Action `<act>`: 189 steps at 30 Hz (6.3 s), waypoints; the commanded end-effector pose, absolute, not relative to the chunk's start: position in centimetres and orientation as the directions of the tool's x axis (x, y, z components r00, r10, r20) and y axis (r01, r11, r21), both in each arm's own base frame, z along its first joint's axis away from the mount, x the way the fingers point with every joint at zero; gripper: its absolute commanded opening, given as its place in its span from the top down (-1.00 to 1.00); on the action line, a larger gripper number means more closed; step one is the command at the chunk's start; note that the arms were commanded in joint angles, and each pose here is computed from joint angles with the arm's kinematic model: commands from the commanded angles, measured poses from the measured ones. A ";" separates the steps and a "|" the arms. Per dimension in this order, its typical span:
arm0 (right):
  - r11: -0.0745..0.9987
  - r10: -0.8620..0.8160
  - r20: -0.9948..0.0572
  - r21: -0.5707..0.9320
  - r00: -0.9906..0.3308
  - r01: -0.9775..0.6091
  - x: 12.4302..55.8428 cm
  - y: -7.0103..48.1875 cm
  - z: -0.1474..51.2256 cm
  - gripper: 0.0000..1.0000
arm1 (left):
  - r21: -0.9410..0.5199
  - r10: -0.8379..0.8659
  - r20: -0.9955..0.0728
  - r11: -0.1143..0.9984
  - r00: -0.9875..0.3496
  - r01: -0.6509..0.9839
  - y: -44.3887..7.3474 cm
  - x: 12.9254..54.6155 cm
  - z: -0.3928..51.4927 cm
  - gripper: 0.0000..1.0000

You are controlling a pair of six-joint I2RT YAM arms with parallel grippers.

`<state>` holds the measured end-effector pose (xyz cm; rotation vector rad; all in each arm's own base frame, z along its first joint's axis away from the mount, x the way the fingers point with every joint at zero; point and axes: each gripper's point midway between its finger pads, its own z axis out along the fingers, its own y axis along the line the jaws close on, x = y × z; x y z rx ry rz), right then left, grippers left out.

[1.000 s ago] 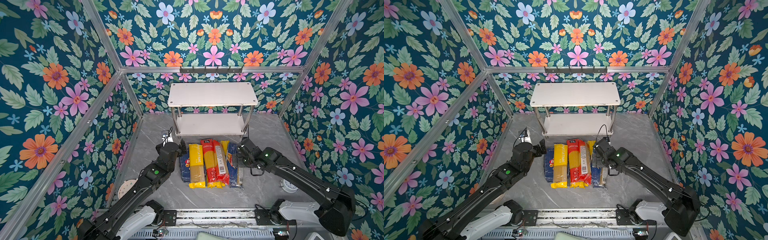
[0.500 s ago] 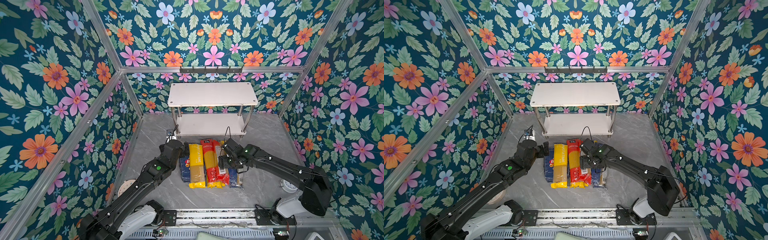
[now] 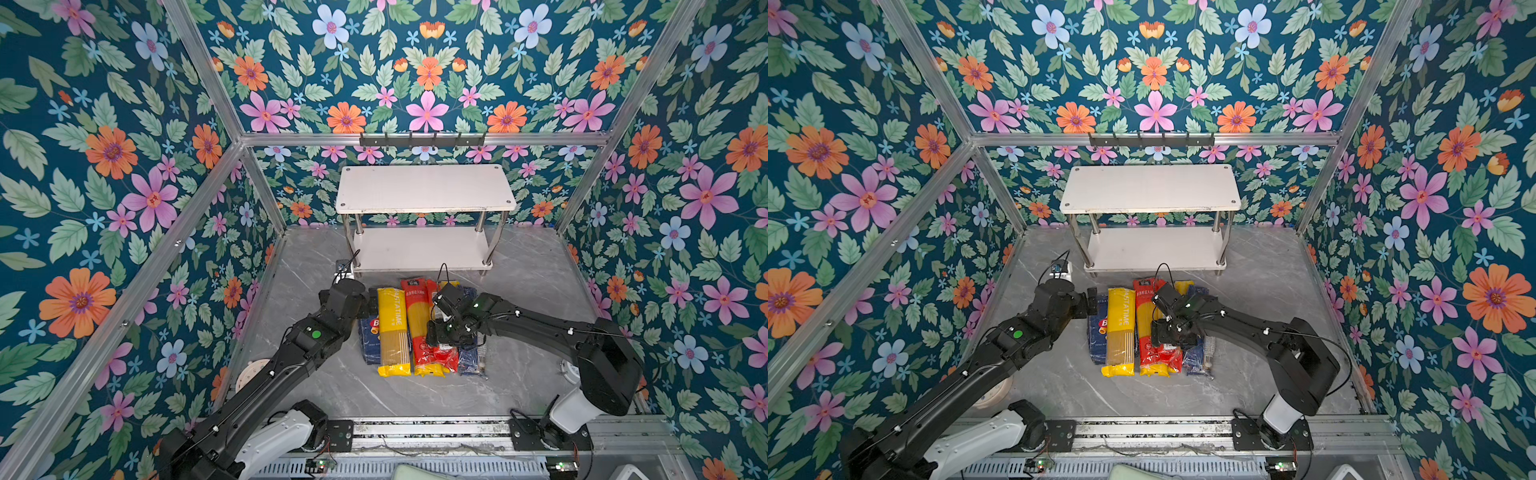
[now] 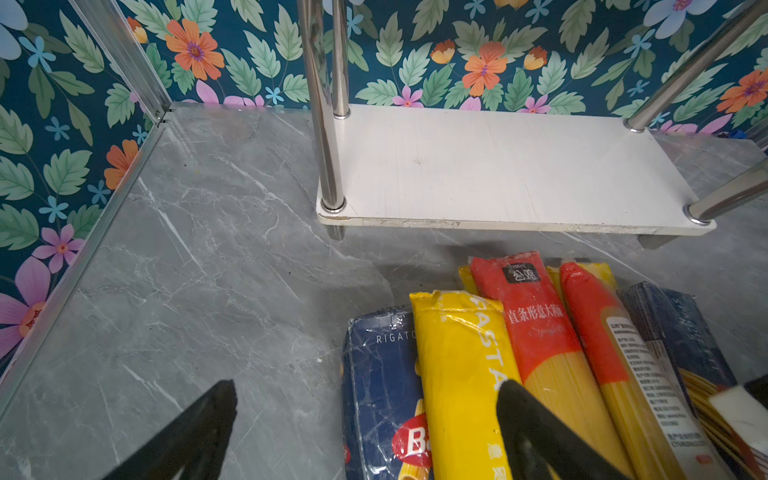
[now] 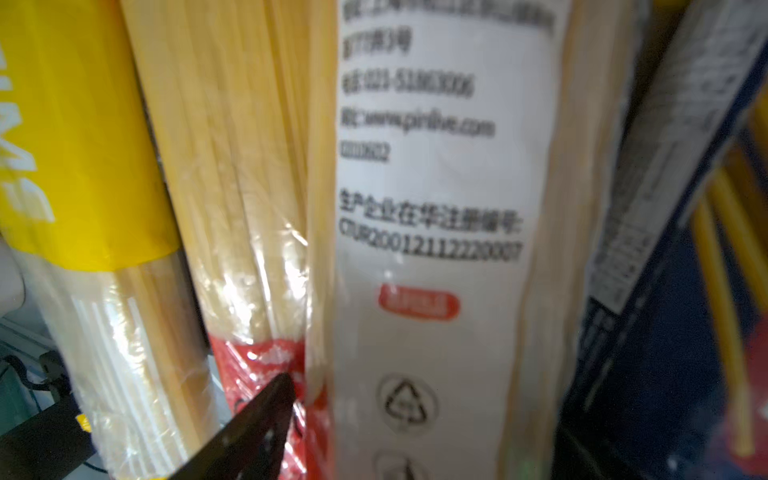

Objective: Place and organize the pasta boxes and bags onto the shelf

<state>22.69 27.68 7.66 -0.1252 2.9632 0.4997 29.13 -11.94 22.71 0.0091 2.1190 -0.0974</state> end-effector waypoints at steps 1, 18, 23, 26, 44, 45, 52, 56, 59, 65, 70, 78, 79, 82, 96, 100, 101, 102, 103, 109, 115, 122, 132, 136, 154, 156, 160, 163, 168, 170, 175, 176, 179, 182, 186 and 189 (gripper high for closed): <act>0.939 -0.062 -0.088 0.333 -0.994 -0.088 21.8 28.0 7.0 -0.63 | -0.054 -0.032 -0.849 0.998 -0.528 0.027 -11.2 28.5 22.6 -0.99; 0.918 -0.074 -0.145 0.377 -0.987 -0.124 20.8 27.0 11.3 0.58 | -0.032 0.001 -0.866 0.998 -0.500 0.057 -12.0 29.6 24.6 -0.99; 0.908 -0.063 -0.196 0.395 -0.979 -0.138 20.7 26.4 13.8 0.62 | -0.036 0.011 -0.867 0.996 -0.498 0.085 -13.3 30.8 25.2 -0.99; 0.903 -0.058 -0.233 0.402 -0.971 -0.150 20.7 25.8 15.8 0.63 | -0.041 0.021 -0.869 0.993 -0.495 0.113 -14.2 31.3 25.5 -0.99; 0.871 -0.020 -0.429 0.435 -0.903 -0.226 20.3 21.1 27.6 0.62 | -0.162 0.027 -0.848 0.938 -0.530 0.307 -20.9 31.5 24.9 -0.99; 0.870 -0.018 -0.431 0.437 -0.902 -0.226 20.1 21.0 27.7 0.62 | -0.166 0.025 -0.848 0.936 -0.529 0.311 -21.4 31.5 24.9 -0.99; 0.877 0.018 -0.461 0.433 -0.887 -0.207 18.6 18.7 28.1 0.62 | -0.124 0.119 -0.835 0.911 -0.538 0.394 -26.5 30.6 23.4 -0.99; 0.880 0.035 -0.493 0.427 -0.869 -0.207 17.9 17.2 29.2 0.62 | -0.105 0.166 -0.829 0.892 -0.535 0.439 -29.4 29.8 23.0 -0.99; 0.878 0.040 -0.530 0.423 -0.847 -0.223 18.1 16.8 30.6 0.62 | -0.093 0.194 -0.831 0.876 -0.522 0.474 -31.0 29.2 23.3 -0.99; 0.894 0.055 -0.624 0.378 -0.779 -0.240 21.3 16.3 34.6 0.60 | -0.048 0.259 -0.834 0.845 -0.487 0.532 -32.9 29.7 23.6 -0.99; 0.886 0.100 -0.676 0.395 -0.730 -0.244 25.8 16.3 38.4 0.59 | 0.045 0.354 -0.826 0.817 -0.438 0.575 -34.2 30.7 23.6 -0.99; 0.906 0.092 -0.759 0.333 -0.644 -0.263 34.3 16.1 43.0 0.60 | 0.073 0.392 -0.821 0.793 -0.416 0.605 -34.7 33.5 22.7 -0.99; 0.912 0.083 -0.770 0.315 -0.632 -0.264 35.8 16.1 43.4 0.59 | 0.068 0.385 -0.822 0.798 -0.419 0.599 -34.3 34.2 22.6 -0.99; 0.928 0.060 -0.783 0.272 -0.620 -0.254 40.2 16.2 43.5 0.60 | 0.040 0.349 -0.831 0.814 -0.433 0.579 -33.1 36.0 22.4 -0.99; 0.934 0.085 -0.834 0.257 -0.545 -0.249 48.8 15.2 42.7 0.55 | -0.025 0.284 -0.831 0.840 -0.478 0.543 -29.8 39.2 20.7 -0.99; 0.939 0.084 -0.839 0.248 -0.537 -0.239 50.2 15.2 42.1 0.52 | -0.035 0.265 -0.837 0.847 -0.479 0.531 -29.3 40.0 20.8 -0.99; 0.942 0.087 -0.840 0.245 -0.536 -0.230 50.5 15.0 41.9 0.52 | -0.040 0.259 -0.838 0.848 -0.480 0.528 -29.3 40.2 21.0 -0.99; 0.944 0.091 -0.839 0.244 -0.537 -0.222 50.7 14.8 41.7 0.51 | -0.045 0.255 -0.838 0.848 -0.481 0.528 -29.3 40.3 21.1 -0.99; 0.945 0.092 -0.840 0.242 -0.535 -0.218 50.8 14.5 41.7 0.49 | -0.050 0.251 -0.839 0.848 -0.483 0.528 -29.3 40.4 21.2 -0.99; 0.943 0.126 -0.836 0.267 -0.533 -0.196 51.6 13.2 41.7 0.22 | -0.062 0.246 -0.836 0.845 -0.490 0.530 -29.5 40.6 21.2 -0.99; 0.945 0.124 -0.834 0.264 -0.538 -0.192 51.3 13.0 41.7 -0.57 | -0.068 0.242 -0.832 0.848 -0.499 0.526 -29.3 40.8 21.2 -0.99; 0.955 0.130 -0.818 0.255 -0.560 -0.151 50.3 12.0 41.5 -0.75 | -0.079 0.225 -0.829 0.859 -0.511 0.506 -29.0 41.1 21.2 -0.99; 0.957 0.151 -0.762 0.273 -0.630 -0.101 46.7 11.3 41.0 -0.75 | -0.113 0.197 -0.821 0.864 -0.536 0.491 -28.9 40.8 21.1 -0.99; 0.971 0.151 -0.792 0.232 -0.592 -0.063 44.6 9.7 42.5 -0.76 | -0.132 0.170 -0.830 0.866 -0.531 0.482 -28.9 40.8 21.5 -0.99; 0.964 0.147 -0.629 0.264 -0.763 -0.032 31.6 11.2 35.8 -0.78 | -0.182 0.093 -0.829 0.888 -0.552 0.423 -27.5 36.0 20.2 -0.99; 0.957 0.151 -0.605 0.289 -0.782 -0.039 30.2 11.8 34.8 -0.78 | -0.175 0.093 -0.823 0.897 -0.561 0.406 -27.0 34.7 20.1 -0.99; 0.949 0.127 -0.564 0.308 -0.816 -0.065 27.3 13.6 32.3 -0.78 | -0.174 0.064 -0.819 0.919 -0.570 0.353 -25.3 31.6 20.2 -0.99; 0.944 0.113 -0.520 0.323 -0.847 -0.073 25.5 15.0 29.8 -0.78 | -0.186 0.031 -0.801 0.936 -0.597 0.298 -23.9 29.2 19.8 -0.99; 0.935 0.112 -0.428 0.350 -0.897 -0.050 22.6 16.5 24.4 -0.80 | -0.219 -0.030 -0.769 0.951 -0.639 0.220 -21.9 25.1 18.8 -0.99; 0.937 0.116 -0.393 0.347 -0.912 -0.030 21.5 16.7 22.1 -0.81 | -0.225 -0.052 -0.766 0.955 -0.640 0.191 -21.0 23.5 18.4 -0.99; 0.937 0.125 -0.328 0.350 -0.937 0.003 19.5 16.8 17.5 -0.82 | -0.215 -0.076 -0.743 0.968 -0.665 0.129 -18.6 20.9 17.7 -0.99; 0.937 0.128 -0.323 0.350 -0.938 0.007 19.2 16.9 17.0 -0.82 | -0.212 -0.074 -0.741 0.969 -0.667 0.128 -18.4 20.6 17.9 -0.99; 0.936 0.114 -0.323 0.352 -0.939 -0.008 18.7 17.5 16.6 -0.82 | -0.191 -0.058 -0.741 0.973 -0.669 0.127 -17.8 20.1 18.2 -0.99; 0.927 0.087 -0.340 0.373 -0.936 -0.049 18.6 19.1 17.1 -0.83 | -0.168 -0.079 -0.736 0.984 -0.672 0.068 -16.4 20.0 17.6 -0.99; 0.916 0.038 -0.339 0.388 -0.940 -0.103 19.2 22.1 17.2 -0.83 | -0.185 -0.150 -0.713 0.983 -0.684 -0.024 -14.7 19.4 16.1 -0.99; 0.920 -0.021 -0.336 0.363 -0.942 -0.150 20.1 24.6 16.6 -0.83 | -0.207 -0.176 -0.710 0.978 -0.682 -0.038 -13.8 19.0 15.8 -0.99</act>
